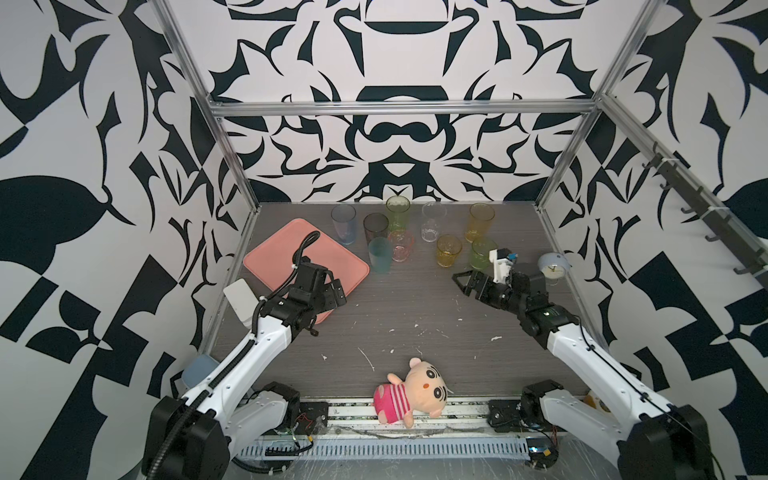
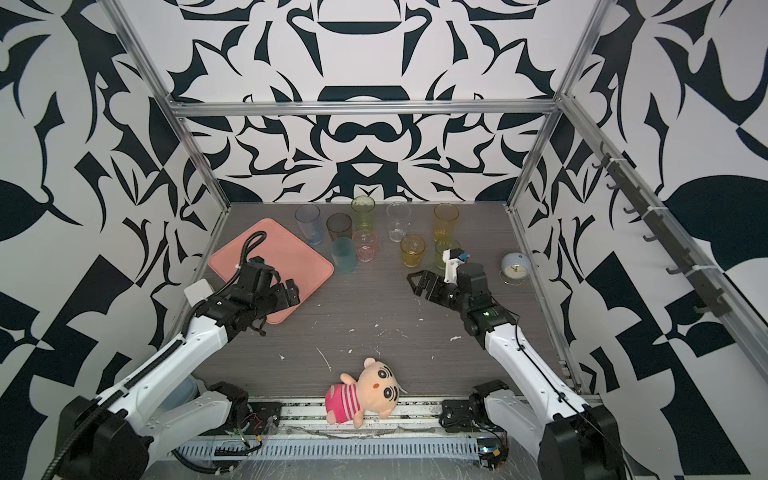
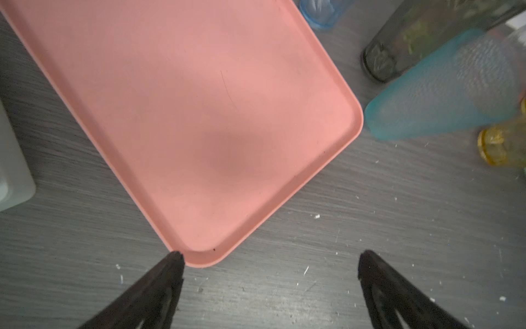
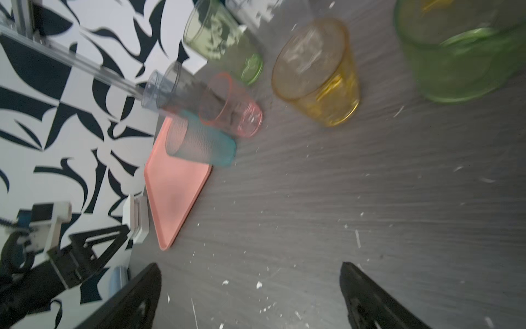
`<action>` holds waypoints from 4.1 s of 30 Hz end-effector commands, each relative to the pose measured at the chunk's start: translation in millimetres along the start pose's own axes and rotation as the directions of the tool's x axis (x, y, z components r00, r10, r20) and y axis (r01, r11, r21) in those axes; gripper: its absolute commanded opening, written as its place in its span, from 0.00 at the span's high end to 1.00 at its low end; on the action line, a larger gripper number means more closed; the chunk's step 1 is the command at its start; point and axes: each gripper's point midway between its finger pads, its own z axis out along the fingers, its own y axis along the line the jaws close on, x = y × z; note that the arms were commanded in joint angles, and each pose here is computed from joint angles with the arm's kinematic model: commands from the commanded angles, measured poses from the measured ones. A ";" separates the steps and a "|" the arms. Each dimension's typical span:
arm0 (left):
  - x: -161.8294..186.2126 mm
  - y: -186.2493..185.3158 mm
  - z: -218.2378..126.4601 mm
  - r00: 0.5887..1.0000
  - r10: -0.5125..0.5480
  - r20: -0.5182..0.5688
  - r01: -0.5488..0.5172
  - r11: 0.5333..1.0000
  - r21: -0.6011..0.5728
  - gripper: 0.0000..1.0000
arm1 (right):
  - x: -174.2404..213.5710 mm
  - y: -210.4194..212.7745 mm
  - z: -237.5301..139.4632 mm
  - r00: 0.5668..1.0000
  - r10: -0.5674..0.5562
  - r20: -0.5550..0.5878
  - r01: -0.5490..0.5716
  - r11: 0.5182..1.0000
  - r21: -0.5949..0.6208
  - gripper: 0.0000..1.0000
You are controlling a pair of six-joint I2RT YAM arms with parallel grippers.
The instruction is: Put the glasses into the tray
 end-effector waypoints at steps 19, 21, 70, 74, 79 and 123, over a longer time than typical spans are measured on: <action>42.0 -15.4 55.6 0.934 0.158 -0.320 -0.163 0.987 0.008 0.22 | 38.0 43.1 36.4 0.975 -0.189 -0.117 0.191 0.982 0.003 0.05; 42.7 -16.7 62.0 0.926 0.165 -0.339 -0.174 0.985 0.005 0.24 | 39.1 44.4 38.5 0.973 -0.198 -0.121 0.200 0.980 0.005 0.06; 90.4 -50.3 88.4 0.799 0.338 -0.497 -0.326 0.938 0.115 0.71 | 46.8 25.3 25.9 0.972 -0.210 -0.109 0.222 0.969 0.113 0.10; 99.8 -53.6 86.4 0.788 0.353 -0.505 -0.337 0.933 0.126 0.73 | 47.3 21.3 23.3 0.974 -0.200 -0.104 0.213 0.968 0.131 0.11; 109.7 -56.8 84.1 0.778 0.367 -0.510 -0.346 0.928 0.139 0.76 | 47.6 15.8 19.9 0.978 -0.186 -0.095 0.199 0.968 0.153 0.11; 80.9 -125.7 12.2 0.922 0.325 -0.209 -0.260 0.922 0.286 0.68 | 98.6 13.5 66.3 0.976 -0.060 -0.208 0.124 0.944 0.307 0.38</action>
